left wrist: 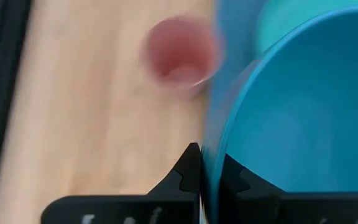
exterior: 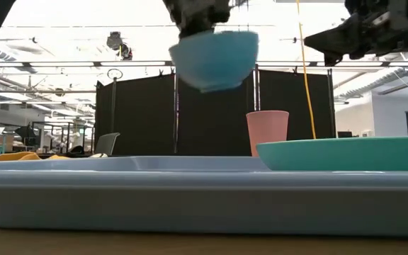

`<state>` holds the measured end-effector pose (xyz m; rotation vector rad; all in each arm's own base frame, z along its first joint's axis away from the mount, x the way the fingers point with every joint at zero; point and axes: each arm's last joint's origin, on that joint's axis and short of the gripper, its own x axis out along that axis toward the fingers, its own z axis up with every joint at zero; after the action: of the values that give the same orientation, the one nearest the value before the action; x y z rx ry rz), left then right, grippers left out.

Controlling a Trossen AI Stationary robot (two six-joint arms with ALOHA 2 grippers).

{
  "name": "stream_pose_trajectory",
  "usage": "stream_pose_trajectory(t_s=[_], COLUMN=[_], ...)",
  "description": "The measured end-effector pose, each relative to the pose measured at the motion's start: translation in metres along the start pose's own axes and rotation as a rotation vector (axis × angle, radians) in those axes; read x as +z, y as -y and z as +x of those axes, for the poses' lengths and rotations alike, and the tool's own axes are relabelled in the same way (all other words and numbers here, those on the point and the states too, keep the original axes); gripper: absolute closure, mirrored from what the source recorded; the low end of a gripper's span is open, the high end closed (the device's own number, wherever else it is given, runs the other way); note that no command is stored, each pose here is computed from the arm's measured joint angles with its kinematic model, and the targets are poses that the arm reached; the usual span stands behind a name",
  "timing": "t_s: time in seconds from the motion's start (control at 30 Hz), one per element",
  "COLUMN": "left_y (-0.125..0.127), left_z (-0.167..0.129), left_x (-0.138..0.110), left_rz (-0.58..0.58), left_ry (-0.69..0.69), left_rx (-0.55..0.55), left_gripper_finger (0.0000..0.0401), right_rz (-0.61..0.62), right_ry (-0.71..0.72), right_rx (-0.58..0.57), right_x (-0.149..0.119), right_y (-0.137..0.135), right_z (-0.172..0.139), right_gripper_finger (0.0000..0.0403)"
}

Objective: Set up tray
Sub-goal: Put the light blue bowl on the light green plate

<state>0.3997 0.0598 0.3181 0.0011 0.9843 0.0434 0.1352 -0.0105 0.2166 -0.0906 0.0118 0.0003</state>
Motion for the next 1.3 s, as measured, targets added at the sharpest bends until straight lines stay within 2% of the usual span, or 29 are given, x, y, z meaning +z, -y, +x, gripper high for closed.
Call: stream_pose_trajectory(t_s=[0.23,0.37,0.63,0.83,1.07,1.17,1.3], left_y=[0.059,0.077,0.089,0.104,0.123,0.123,0.117], left_z=[0.011,0.025,0.075,0.107,0.136,0.148,0.151], left_x=[0.013,0.018,0.024,0.044,0.064,0.062,0.062], left_rz=[0.089,0.079,0.056,0.109,0.197,0.171,0.141], left_ry=[0.091,0.131,0.081,0.098,0.142,0.145,0.139], left_rx=[-0.11,-0.132,-0.156,-0.186,-0.202,-0.205,-0.157], left_gripper_finger=[0.0394,0.0394,0.0394,0.0394,0.0394,0.0394,0.0394], right_rz=[0.019,0.024,0.024,0.025,0.006,0.001,0.0], right_ry=[0.027,0.025,0.018,0.02,-0.01,-0.015,-0.023], right_rx=[0.058,0.028,-0.093,-0.247,-0.261,-0.282,-0.285], right_x=[0.004,0.004,0.004,0.004,0.002,0.002,0.001], right_y=[-0.003,-0.002,0.002,0.006,0.007,0.007,0.007], right_z=[-0.011,-0.012,-0.012,-0.013,-0.013,-0.013,-0.013], right_gripper_finger=[0.0403,0.0403,0.0403,0.0403,0.0403,0.0403,0.0403])
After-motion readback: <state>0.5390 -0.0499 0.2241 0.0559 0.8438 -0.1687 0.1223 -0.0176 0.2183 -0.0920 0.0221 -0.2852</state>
